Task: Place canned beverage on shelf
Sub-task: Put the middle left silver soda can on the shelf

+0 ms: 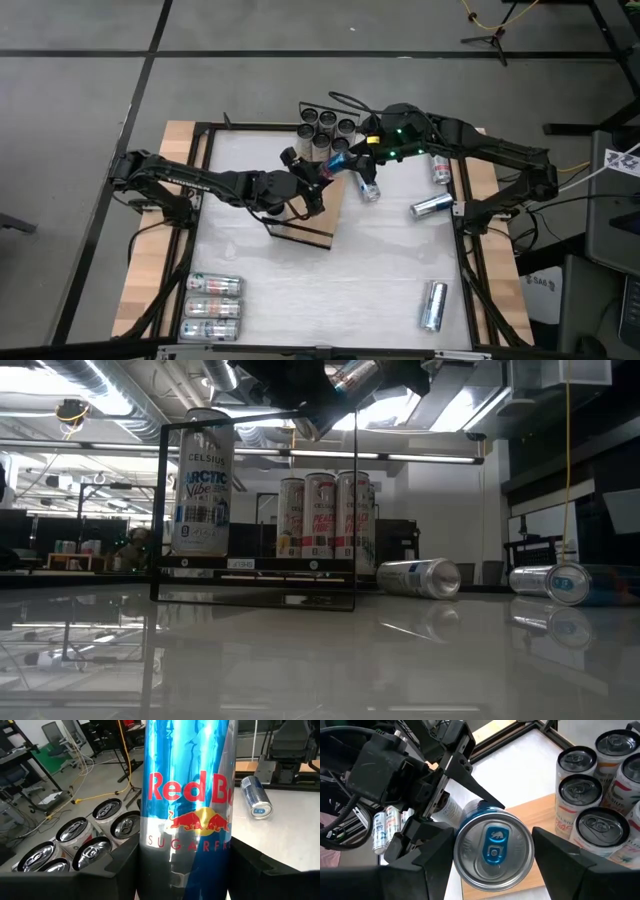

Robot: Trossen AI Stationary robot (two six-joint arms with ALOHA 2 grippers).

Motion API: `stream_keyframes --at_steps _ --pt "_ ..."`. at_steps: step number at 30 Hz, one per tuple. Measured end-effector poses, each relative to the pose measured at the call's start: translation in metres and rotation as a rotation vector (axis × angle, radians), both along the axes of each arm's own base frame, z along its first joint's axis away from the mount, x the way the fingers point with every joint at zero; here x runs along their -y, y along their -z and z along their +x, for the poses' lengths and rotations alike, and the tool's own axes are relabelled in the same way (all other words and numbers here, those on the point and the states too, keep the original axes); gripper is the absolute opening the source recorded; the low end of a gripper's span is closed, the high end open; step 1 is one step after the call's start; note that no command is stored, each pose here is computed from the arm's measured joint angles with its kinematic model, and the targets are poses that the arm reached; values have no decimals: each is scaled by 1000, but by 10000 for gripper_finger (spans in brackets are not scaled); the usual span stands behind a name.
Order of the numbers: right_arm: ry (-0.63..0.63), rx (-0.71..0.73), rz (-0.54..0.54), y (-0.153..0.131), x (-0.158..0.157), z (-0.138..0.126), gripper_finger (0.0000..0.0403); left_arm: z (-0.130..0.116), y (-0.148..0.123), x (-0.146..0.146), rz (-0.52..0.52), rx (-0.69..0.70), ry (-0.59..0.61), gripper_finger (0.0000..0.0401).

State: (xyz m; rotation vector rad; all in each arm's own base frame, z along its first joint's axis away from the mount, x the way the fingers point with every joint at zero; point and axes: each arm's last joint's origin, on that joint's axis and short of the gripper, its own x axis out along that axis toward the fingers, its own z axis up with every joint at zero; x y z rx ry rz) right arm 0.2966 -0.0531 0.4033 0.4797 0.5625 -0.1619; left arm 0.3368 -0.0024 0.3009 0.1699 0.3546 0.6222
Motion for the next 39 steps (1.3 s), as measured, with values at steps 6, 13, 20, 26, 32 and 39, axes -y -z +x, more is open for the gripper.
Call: stream_keyframes --at_steps 6,13,20,26,32,39 --pt "0 -6 2 1 0 0 250 0 0 0 -1 -1 5 209" --pt "2 -14 8 1 0 -1 260 0 0 0 -2 -3 10 209" --pt "-13 -23 23 3 -1 0 329 0 -5 0 -1 24 1 209" --pt "-12 20 10 -1 -1 2 367 0 -4 0 -1 18 2 209" --pt "-16 57 -13 -3 0 5 371 0 -4 0 -2 28 0 209" --pt "-17 36 -9 6 2 17 371 2 -8 0 -2 74 -4 209"
